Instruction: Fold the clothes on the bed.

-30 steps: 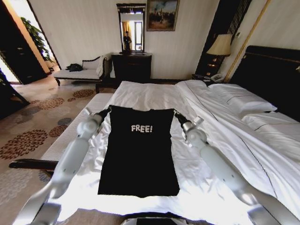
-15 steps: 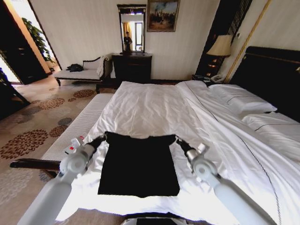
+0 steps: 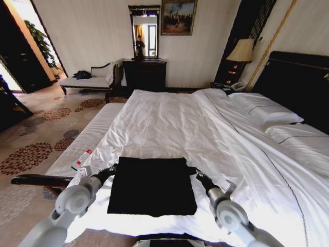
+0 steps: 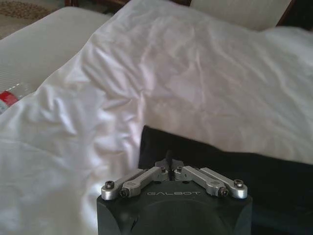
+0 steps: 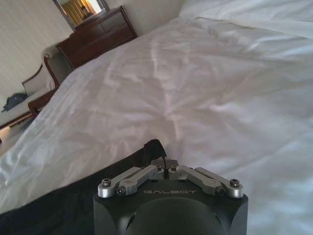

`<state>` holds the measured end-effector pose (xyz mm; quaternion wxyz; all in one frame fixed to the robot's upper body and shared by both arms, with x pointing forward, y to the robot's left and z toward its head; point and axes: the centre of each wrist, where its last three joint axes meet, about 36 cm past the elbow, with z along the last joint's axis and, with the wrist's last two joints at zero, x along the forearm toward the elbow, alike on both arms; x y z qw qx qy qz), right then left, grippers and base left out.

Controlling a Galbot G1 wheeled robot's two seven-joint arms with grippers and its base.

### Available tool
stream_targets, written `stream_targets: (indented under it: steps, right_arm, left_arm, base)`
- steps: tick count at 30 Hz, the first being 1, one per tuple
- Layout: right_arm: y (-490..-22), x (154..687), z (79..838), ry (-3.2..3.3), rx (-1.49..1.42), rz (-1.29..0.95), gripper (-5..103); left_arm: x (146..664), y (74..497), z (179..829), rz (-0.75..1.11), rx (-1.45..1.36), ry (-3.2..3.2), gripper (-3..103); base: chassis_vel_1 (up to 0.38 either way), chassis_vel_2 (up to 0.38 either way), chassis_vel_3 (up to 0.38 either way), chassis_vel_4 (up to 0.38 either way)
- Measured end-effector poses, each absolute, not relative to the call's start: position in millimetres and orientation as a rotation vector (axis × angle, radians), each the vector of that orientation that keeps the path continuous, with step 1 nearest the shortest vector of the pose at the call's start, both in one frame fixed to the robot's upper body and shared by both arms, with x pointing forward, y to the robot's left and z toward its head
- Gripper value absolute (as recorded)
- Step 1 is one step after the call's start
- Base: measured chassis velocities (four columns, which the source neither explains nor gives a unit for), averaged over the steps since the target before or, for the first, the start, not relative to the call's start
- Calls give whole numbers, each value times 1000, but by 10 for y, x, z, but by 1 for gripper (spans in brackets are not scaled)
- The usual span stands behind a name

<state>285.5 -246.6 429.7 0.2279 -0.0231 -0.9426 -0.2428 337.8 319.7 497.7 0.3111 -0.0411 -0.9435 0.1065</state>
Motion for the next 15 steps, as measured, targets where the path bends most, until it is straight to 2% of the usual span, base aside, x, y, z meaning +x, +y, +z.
stream_targets:
  steps: [15]
  right_arm:
    - [-2403,2717,4096,-2583,-113,-610,0]
  left_arm:
    - [3222,3124,4804,193,-112,-2383,1]
  base:
    - [0,0,0,0]
